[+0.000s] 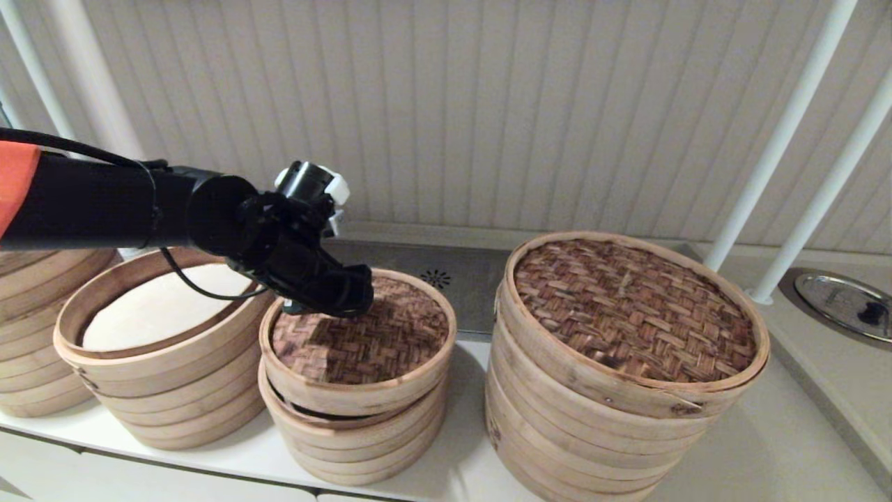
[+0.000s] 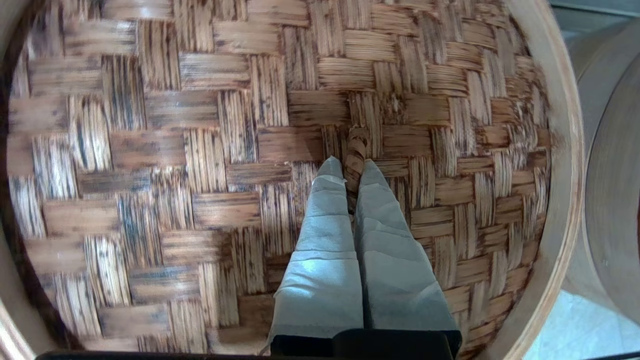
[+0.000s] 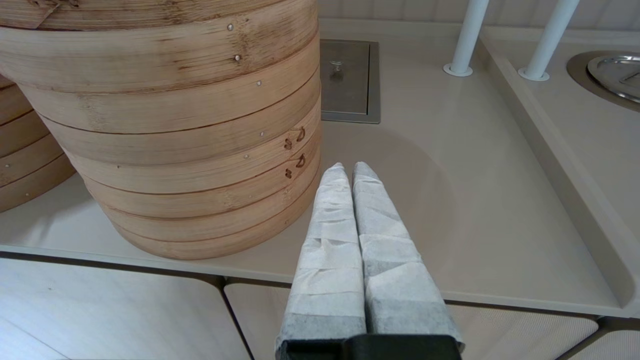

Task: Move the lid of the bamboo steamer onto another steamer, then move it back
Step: Put the steamer

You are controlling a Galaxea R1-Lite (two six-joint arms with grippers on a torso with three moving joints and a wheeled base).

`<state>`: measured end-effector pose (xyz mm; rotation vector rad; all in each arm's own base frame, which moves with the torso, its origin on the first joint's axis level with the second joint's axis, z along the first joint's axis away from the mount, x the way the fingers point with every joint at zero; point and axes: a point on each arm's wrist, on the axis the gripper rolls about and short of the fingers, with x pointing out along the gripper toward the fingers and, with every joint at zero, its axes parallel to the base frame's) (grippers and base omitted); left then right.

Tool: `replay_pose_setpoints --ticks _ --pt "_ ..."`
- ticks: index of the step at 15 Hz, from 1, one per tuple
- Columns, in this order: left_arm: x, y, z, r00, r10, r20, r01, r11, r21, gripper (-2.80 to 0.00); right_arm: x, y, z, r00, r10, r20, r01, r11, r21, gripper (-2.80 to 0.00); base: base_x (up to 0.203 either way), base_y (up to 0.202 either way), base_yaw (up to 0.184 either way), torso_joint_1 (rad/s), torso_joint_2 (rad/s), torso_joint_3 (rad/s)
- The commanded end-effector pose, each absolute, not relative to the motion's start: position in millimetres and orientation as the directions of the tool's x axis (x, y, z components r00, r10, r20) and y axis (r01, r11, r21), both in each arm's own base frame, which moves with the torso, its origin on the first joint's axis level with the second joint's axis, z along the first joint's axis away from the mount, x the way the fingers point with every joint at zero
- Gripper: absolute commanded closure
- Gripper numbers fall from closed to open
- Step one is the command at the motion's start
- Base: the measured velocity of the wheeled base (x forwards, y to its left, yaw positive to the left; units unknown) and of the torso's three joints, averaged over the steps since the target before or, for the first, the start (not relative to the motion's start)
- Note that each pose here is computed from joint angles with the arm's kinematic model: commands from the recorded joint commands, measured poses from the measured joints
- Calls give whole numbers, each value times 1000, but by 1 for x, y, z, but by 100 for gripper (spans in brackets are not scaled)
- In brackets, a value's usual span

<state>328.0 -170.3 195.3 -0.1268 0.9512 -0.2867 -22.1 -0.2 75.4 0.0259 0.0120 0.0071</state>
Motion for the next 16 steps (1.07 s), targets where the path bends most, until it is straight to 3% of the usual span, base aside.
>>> replay_pose_setpoints --ticks 1,9,16 --pt "321 -167 201 554 -301 -776 187 953 -237 0 -22 0 76 1000 8 -11 -7 1000 26 0 0 0 0 0 0 0" --pt "318 -166 184 568 -305 -764 179 952 -247 0 -22 0 75 1000 8 -12 -7 1000 26 0 0 0 0 0 0 0" --pt "310 -161 201 602 -317 -732 185 948 -259 0 -22 0 75 1000 8 -12 -7 1000 26 0 0 0 0 0 0 0"
